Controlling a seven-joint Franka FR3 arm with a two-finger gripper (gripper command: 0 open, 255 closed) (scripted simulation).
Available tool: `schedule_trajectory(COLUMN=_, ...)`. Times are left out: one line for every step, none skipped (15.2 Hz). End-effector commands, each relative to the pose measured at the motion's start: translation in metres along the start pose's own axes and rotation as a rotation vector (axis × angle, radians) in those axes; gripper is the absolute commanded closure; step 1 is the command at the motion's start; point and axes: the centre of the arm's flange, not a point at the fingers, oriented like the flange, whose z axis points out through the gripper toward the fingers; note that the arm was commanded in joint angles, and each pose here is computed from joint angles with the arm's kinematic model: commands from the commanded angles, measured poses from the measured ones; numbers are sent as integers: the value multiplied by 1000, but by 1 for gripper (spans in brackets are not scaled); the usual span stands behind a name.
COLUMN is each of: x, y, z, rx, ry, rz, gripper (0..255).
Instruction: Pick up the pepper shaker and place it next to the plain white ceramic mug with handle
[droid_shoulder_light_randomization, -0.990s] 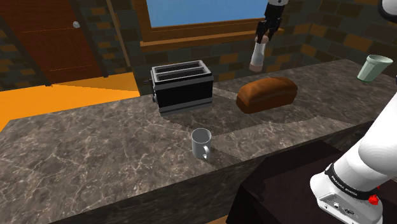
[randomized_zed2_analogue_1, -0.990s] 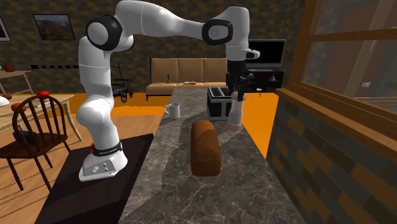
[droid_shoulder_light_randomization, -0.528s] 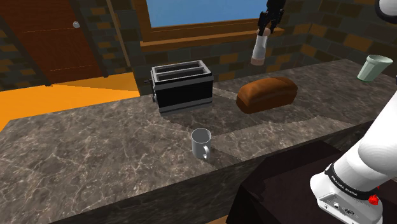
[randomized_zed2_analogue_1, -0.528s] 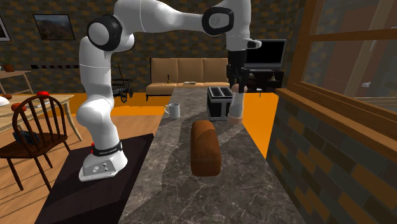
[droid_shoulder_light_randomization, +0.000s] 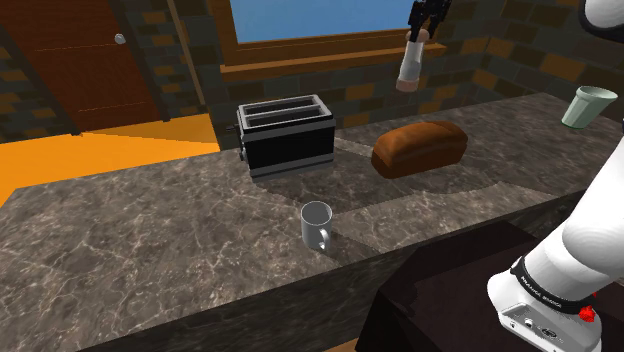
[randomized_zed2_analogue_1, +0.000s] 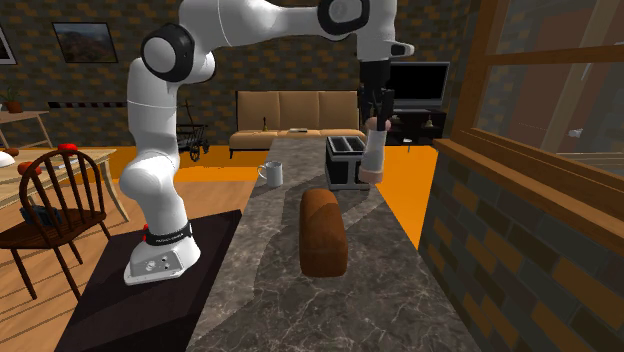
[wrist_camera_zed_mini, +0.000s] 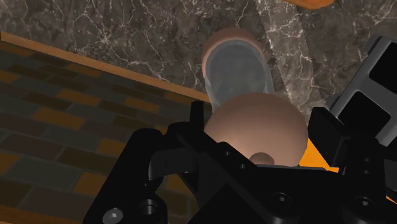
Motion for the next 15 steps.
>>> schedule_trajectory(x=1, y=0, z=-11, rx=0, ry=0, rz=0, gripper=255)
schedule_trajectory(x=1, y=0, z=-17, rx=0, ry=0, rz=0, gripper=255)
schedule_trajectory(x=2, y=0, z=-22, rx=0, ry=0, rz=0, gripper=255)
schedule_trajectory(x=2, y=0, z=-27, rx=0, ry=0, rz=0, gripper=255)
schedule_trajectory(x=3, y=0, z=-32, rx=0, ry=0, rz=0, gripper=255)
schedule_trajectory(x=3, y=0, z=-35, rx=0, ry=0, rz=0, gripper=255)
schedule_trajectory(x=1, y=-13, z=-36, rx=0, ry=0, rz=0, gripper=255)
schedule_trajectory(x=-2, y=-26, z=-36, rx=0, ry=0, rz=0, gripper=255)
schedule_trajectory(x=-4, y=-39, z=-36, rx=0, ry=0, rz=0, gripper=255)
schedule_trajectory(x=-7, y=-52, z=-36, rx=0, ry=0, rz=0, gripper=255)
schedule_trajectory(x=-9, y=-65, z=-36, rx=0, ry=0, rz=0, gripper=255)
schedule_trajectory(x=-12, y=-78, z=-36, rx=0, ry=0, rz=0, gripper=255)
schedule_trajectory(x=-14, y=-91, z=-36, rx=0, ry=0, rz=0, gripper=255)
schedule_trajectory(x=-16, y=-104, z=-36, rx=0, ry=0, rz=0, gripper=255)
schedule_trajectory(x=-19, y=-117, z=-36, rx=0, ry=0, rz=0, gripper=255)
